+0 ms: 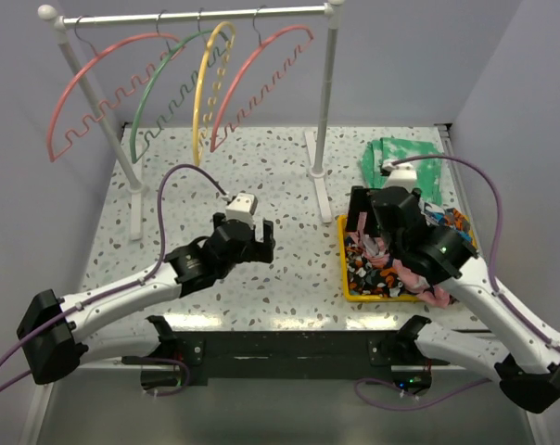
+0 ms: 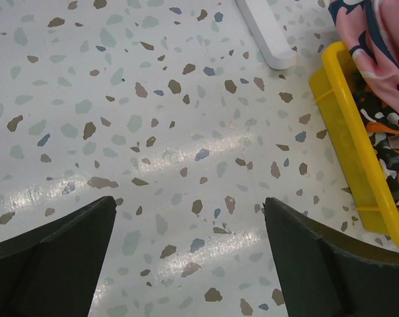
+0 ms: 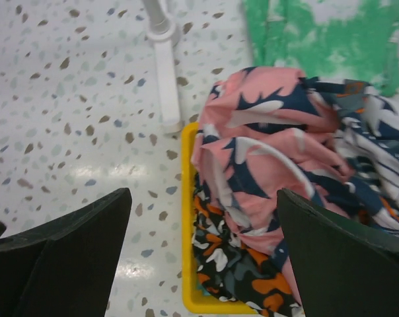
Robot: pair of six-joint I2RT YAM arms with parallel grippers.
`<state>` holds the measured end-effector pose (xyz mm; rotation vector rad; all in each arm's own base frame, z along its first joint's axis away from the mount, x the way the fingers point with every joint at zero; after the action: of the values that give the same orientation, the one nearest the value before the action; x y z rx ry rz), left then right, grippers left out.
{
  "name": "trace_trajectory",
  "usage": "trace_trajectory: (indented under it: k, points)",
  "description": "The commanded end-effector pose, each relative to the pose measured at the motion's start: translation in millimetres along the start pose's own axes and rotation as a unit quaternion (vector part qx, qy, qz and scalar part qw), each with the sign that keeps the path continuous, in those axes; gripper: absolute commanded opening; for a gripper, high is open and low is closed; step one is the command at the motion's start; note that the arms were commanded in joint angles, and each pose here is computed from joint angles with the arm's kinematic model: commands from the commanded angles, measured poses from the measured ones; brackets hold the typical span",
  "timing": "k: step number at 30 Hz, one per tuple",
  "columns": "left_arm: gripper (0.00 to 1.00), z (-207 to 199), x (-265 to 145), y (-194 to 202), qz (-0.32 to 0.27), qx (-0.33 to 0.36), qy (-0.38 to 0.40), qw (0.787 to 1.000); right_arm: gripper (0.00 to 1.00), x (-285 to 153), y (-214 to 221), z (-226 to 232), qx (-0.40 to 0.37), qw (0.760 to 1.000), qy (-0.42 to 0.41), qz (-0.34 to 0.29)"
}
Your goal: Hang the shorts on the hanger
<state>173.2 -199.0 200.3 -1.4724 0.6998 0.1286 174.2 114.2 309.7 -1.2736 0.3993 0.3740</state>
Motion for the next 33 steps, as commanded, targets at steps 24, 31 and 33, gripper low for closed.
trace_trajectory:
  k: [24,31,33]
  points:
    - [1.00,-22.5,-15.3,-15.5,0.005,0.012,0.136,0.991,0.88,81.2,24.2,-134.1,0.178,0.943,0.277,0.055]
    - [1.00,-19.1,-20.7,-18.2,0.000,0.015,0.130,0.991,0.00,31.9,-43.3,-129.0,0.180,0.935,0.301,-0.047]
    - [1.00,-19.0,-21.9,-19.7,-0.002,0.015,0.130,0.991,0.00,12.4,-64.0,-124.9,0.184,0.934,0.297,-0.074]
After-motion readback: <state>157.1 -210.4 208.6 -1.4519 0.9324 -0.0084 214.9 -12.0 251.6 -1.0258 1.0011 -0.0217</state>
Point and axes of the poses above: each gripper's point midway between its finger pads, its own x axis out along the fingers, its own z axis along the line the jaws close on, y = z × x, the point moved 9 cm from there along -x, back along the fingers, and after that the axes turned 10 degrees about x, right-handed, at the moved point
